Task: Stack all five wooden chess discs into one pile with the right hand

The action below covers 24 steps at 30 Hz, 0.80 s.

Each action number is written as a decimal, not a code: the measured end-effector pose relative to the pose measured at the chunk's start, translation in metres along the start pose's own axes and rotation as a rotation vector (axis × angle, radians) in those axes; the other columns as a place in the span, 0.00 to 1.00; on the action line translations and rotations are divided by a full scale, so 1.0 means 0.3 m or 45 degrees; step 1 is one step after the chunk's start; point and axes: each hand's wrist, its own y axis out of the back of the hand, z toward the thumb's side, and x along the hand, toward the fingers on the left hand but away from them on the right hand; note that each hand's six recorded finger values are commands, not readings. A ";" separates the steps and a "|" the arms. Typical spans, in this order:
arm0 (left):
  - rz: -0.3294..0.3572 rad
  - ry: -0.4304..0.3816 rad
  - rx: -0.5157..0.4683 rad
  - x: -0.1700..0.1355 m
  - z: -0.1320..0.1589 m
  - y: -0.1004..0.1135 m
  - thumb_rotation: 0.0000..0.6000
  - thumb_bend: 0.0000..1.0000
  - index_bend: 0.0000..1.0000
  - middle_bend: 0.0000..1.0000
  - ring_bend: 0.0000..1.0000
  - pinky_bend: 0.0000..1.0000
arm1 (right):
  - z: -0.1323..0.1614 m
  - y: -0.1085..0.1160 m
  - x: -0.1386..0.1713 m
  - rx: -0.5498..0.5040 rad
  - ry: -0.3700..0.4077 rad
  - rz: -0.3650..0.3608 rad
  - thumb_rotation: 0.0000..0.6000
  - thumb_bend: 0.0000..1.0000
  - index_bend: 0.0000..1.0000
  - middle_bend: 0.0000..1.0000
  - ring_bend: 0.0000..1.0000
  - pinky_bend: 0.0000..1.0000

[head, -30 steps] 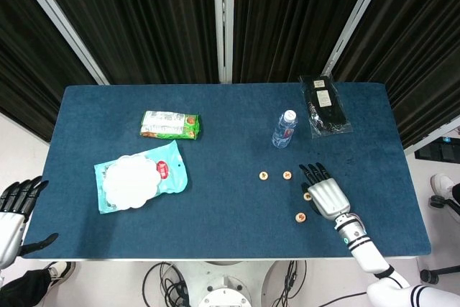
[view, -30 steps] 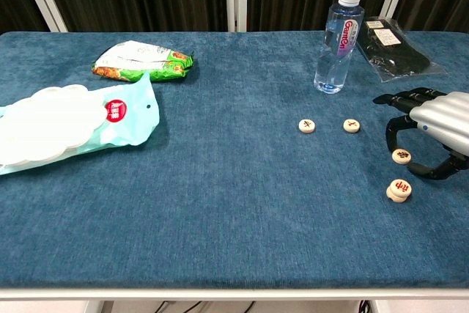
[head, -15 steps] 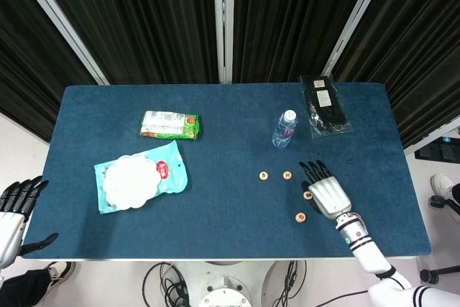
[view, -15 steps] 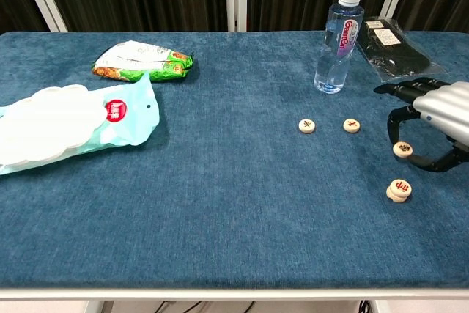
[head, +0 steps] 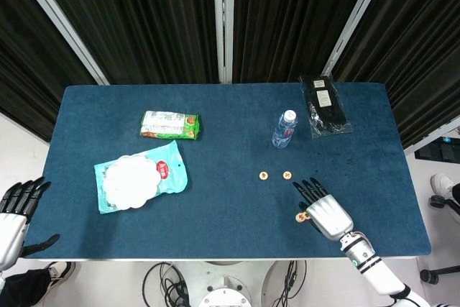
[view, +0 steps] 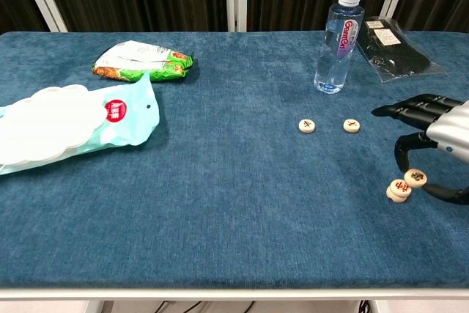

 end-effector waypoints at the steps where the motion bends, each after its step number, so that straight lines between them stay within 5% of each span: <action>1: -0.003 -0.001 0.000 0.000 0.000 -0.001 1.00 0.00 0.07 0.01 0.00 0.00 | 0.008 0.000 0.000 0.005 0.008 -0.004 1.00 0.30 0.53 0.00 0.00 0.00; 24: 0.003 0.000 -0.019 -0.002 -0.007 0.008 1.00 0.00 0.07 0.01 0.00 0.00 | 0.034 0.003 -0.028 -0.001 0.011 0.025 1.00 0.30 0.49 0.00 0.00 0.00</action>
